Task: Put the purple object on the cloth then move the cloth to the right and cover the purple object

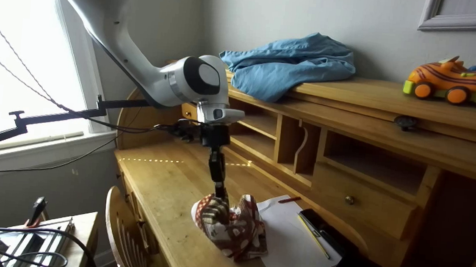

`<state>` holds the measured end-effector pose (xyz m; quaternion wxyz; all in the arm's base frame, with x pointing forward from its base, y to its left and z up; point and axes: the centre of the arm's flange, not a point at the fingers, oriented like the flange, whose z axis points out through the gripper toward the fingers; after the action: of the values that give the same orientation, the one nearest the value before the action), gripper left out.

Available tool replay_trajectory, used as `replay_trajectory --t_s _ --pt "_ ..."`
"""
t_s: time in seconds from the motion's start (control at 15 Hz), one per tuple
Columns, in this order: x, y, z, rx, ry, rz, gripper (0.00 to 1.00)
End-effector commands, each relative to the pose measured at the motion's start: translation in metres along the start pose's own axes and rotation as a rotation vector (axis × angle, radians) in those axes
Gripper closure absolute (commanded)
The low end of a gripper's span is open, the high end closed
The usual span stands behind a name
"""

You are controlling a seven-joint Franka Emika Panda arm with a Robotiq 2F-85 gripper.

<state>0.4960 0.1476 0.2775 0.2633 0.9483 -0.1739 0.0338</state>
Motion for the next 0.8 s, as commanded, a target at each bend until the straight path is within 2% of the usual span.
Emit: replay_trajectory --t_s 0.0,0.73 --pt "0.026 -0.022 -0.002 0.019 0.049 -0.025 0.99" --pt "0.063 -0.078 -0.001 0.015 0.105 -0.102 0.99"
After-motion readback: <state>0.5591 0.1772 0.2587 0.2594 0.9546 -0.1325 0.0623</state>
